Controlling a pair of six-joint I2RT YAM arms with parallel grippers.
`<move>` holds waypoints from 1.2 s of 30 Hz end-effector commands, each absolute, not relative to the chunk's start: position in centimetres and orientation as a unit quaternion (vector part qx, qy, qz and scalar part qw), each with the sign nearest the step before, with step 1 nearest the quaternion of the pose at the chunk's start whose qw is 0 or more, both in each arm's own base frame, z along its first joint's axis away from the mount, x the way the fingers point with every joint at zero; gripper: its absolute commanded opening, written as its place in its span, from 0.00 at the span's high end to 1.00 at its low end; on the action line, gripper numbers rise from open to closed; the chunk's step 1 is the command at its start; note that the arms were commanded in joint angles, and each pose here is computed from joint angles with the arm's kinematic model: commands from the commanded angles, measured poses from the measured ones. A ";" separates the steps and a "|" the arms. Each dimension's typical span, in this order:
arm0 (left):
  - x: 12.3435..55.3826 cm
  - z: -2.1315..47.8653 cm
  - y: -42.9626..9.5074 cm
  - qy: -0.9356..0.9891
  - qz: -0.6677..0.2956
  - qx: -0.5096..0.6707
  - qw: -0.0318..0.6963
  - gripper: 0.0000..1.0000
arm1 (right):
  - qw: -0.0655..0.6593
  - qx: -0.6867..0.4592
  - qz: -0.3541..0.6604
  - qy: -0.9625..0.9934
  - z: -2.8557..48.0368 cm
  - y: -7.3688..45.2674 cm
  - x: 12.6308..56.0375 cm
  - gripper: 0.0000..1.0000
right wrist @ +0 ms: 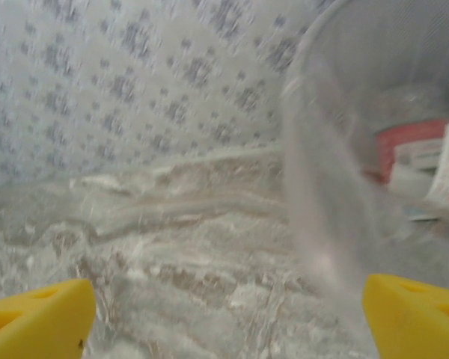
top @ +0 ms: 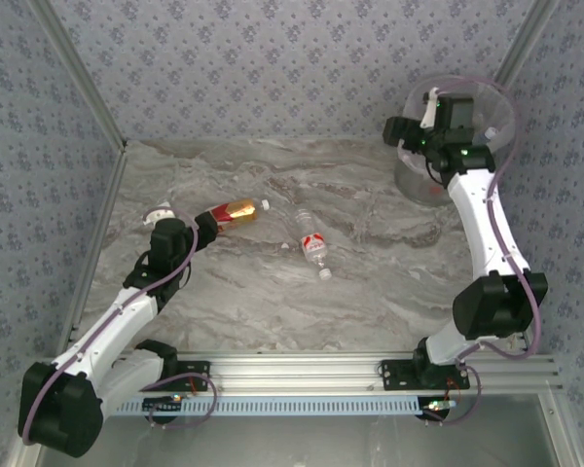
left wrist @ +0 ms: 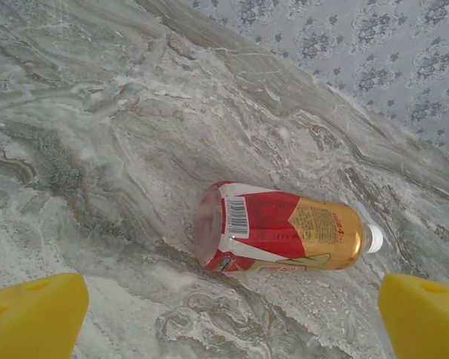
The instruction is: Put the plastic bottles in the bin
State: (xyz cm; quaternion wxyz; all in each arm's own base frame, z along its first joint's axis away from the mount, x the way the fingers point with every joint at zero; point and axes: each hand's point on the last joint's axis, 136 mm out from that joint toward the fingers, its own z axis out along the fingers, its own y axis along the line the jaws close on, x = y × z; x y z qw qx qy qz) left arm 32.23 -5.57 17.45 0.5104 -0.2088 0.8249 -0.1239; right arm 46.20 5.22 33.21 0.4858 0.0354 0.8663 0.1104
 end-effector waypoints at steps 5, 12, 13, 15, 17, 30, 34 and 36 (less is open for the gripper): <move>32.9 18.3 -5.9 0.823 -0.140 -0.222 0.504 0.01 | 0.457 -0.055 0.103 0.882 29.7 11.4 43.0 0.00; 33.4 18.5 -6.6 0.828 -0.155 -0.221 0.491 0.01 | 0.348 -0.130 0.101 0.923 21.8 17.8 40.7 0.00; 33.4 18.5 -6.6 0.829 -0.154 -0.222 0.490 0.01 | 0.338 -0.143 0.100 0.925 21.0 18.6 40.5 0.00; 33.4 18.4 -6.6 0.829 -0.154 -0.222 0.489 0.01 | 0.303 -0.175 0.107 0.931 18.9 20.8 39.5 0.00; 33.5 18.4 -6.6 0.829 -0.154 -0.223 0.489 0.01 | 0.276 -0.189 0.103 0.936 17.1 22.3 39.0 0.00; 33.7 18.6 -7.0 0.834 -0.158 -0.219 0.480 0.00 | 0.182 -0.189 0.048 0.964 9.3 26.2 39.6 0.00; 33.8 18.3 -7.0 0.838 -0.157 -0.219 0.475 0.01 | 0.166 -0.180 0.035 0.969 7.8 26.5 40.3 0.00; 33.7 18.2 -7.1 0.839 -0.156 -0.219 0.473 0.00 | 0.161 -0.179 0.032 0.970 7.1 26.8 40.4 0.00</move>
